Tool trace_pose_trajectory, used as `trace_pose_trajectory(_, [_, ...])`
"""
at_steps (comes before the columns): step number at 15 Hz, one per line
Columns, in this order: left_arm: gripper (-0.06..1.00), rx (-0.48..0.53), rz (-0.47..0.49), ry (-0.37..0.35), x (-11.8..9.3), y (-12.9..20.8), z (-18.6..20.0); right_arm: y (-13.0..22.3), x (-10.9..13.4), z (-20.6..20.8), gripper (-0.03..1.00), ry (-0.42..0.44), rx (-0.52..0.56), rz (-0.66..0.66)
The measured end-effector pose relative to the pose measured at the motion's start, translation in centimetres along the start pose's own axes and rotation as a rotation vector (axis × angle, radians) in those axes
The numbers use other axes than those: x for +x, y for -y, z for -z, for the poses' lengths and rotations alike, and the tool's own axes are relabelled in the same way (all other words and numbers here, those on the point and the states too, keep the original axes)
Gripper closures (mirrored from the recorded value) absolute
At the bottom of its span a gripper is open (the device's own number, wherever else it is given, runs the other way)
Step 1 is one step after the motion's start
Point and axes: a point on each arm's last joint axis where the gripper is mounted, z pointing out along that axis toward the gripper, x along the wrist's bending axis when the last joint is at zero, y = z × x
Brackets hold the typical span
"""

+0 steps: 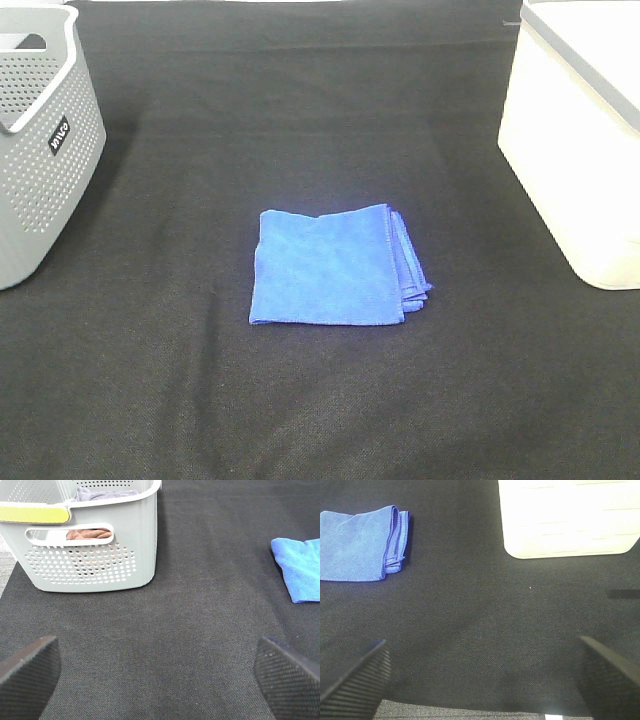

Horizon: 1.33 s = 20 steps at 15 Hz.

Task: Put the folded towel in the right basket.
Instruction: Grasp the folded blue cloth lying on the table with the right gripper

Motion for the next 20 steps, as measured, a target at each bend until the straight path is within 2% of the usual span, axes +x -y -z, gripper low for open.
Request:
trace_pose_trajectory(11, [-0.03,0.0,0.0,0.0,0.0,0.0,0.0,0.0,0.0,0.0,0.02,0.0,0.002,0.004])
trace_pose_trajectory(12, [-0.03,0.0,0.0,0.0,0.0,0.0,0.0,-0.4,0.0,-0.4,0.02,-0.011,0.041,-0.005])
trace_pose_trajectory(14, [-0.03,0.0,0.0,0.0,0.0,0.0,0.0,-3.4,0.2,-1.3,0.02,-0.054,0.178,-0.037])
trace_pose_trajectory(16, [-0.03,0.0,0.0,0.0,0.0,0.0,0.0,-8.2,0.2,-2.8,0.02,-0.1,0.33,-0.07])
trace_pose_trajectory(17, [-0.03,0.0,0.0,0.0,0.0,0.0,0.0,-11.9,0.2,-4.4,0.02,-0.133,0.402,-0.093])
trace_pose_trajectory(20, [-0.03,0.0,0.0,0.0,0.0,0.0,0.0,-17.1,0.1,-8.4,0.02,-0.183,0.47,-0.143])
